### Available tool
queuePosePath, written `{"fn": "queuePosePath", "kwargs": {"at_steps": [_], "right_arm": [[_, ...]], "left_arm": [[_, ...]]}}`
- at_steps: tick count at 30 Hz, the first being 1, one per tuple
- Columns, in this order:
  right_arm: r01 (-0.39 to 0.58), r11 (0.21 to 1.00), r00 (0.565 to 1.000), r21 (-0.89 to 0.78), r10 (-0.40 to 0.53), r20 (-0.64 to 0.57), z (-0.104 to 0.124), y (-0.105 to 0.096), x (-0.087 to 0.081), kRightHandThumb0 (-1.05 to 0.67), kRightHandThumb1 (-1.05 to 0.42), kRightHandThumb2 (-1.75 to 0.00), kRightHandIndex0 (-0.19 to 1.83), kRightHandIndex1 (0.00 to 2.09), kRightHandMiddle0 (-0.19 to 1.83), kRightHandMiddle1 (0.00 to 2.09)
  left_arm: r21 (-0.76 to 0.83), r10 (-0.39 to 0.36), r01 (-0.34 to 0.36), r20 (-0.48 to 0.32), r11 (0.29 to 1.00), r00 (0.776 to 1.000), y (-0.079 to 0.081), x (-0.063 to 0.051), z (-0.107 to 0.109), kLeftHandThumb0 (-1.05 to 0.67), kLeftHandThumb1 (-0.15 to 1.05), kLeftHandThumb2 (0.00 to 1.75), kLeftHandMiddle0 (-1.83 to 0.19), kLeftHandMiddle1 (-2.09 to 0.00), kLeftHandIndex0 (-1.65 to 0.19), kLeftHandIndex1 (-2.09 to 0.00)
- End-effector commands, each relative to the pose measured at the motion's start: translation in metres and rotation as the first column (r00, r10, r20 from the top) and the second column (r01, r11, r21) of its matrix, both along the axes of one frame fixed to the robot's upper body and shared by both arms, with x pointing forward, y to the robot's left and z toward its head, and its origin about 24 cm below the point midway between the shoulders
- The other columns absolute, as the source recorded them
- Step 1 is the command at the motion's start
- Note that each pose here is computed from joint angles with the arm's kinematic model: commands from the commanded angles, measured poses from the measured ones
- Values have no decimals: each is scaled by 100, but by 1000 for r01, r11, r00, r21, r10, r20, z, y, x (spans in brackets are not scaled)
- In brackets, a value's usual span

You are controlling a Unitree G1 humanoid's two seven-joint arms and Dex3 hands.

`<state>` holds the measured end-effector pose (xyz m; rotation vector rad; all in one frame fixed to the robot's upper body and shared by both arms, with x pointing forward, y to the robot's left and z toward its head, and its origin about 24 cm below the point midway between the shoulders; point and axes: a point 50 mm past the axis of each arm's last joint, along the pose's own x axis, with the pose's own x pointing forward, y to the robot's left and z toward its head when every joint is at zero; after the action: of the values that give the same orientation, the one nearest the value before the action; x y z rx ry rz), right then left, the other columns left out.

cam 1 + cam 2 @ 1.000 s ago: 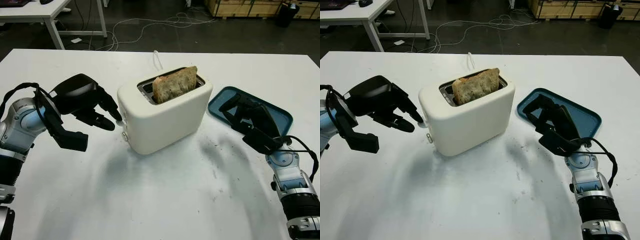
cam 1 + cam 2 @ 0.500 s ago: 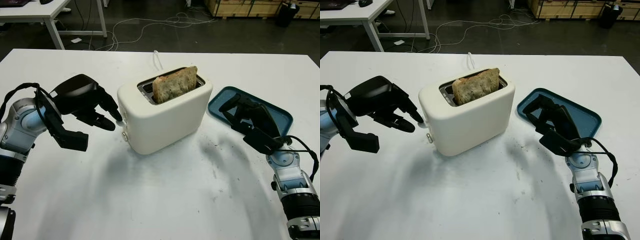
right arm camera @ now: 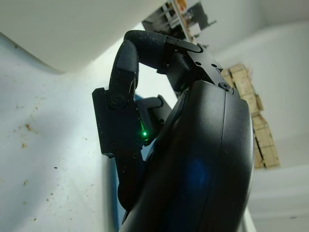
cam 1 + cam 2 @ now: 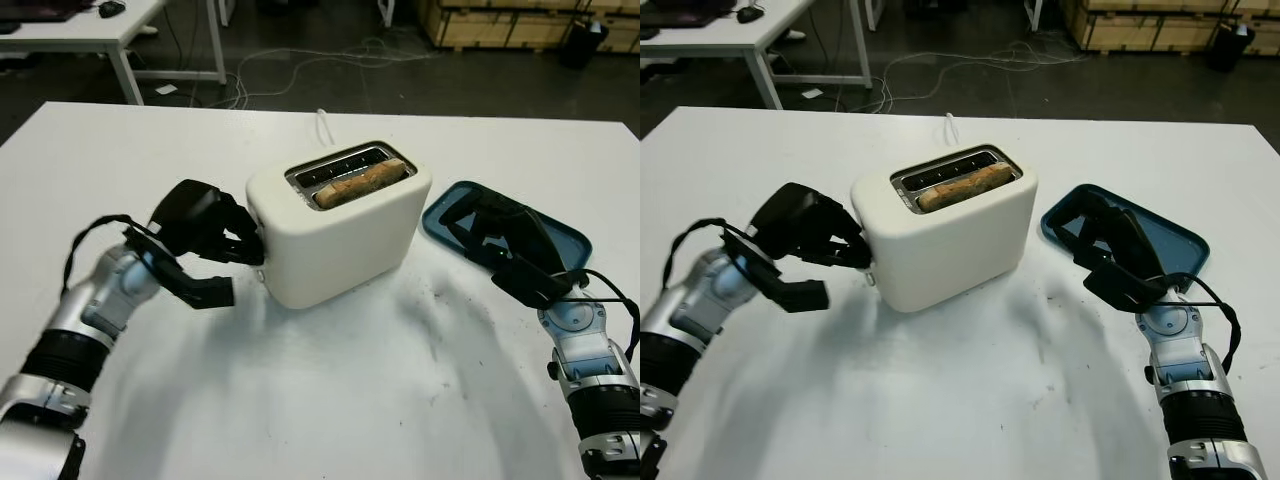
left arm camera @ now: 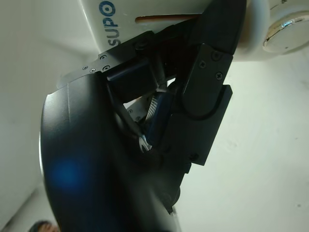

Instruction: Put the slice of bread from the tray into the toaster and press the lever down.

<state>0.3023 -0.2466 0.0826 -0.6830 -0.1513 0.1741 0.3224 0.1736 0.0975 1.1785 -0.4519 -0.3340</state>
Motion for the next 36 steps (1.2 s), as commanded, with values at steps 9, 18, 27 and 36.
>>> {"fn": "queuePosePath", "kwargs": {"at_steps": [9, 18, 27, 36], "right_arm": [[-38, 999, 998, -21, 38, 41, 14, -2, 2, -47, -92, -44, 77, 175, 56, 173], [-68, 997, 997, -35, 69, 47, 15, -2, 0, -49, -92, -47, 78, 175, 56, 175], [-53, 997, 997, -60, 56, 44, 16, -6, -3, -52, -92, -49, 80, 175, 55, 169], [-60, 997, 997, -53, 62, 38, 14, -6, -2, -52, -92, -48, 80, 175, 62, 155]], "left_arm": [[169, -23, 72, -278, 983, 960, -28, -32, -81, -80, 85, 0, -129, -147, -139, 0], [135, 24, 15, -278, 991, 960, -25, -37, -87, -81, 82, 0, -132, -130, -141, -1], [126, 161, -115, -456, 985, 875, -30, -44, -131, -77, 79, 0, -150, -53, -144, 0], [93, 89, -57, -401, 994, 912, -27, -39, -110, -80, 78, 0, -157, -43, -144, -1]]}}
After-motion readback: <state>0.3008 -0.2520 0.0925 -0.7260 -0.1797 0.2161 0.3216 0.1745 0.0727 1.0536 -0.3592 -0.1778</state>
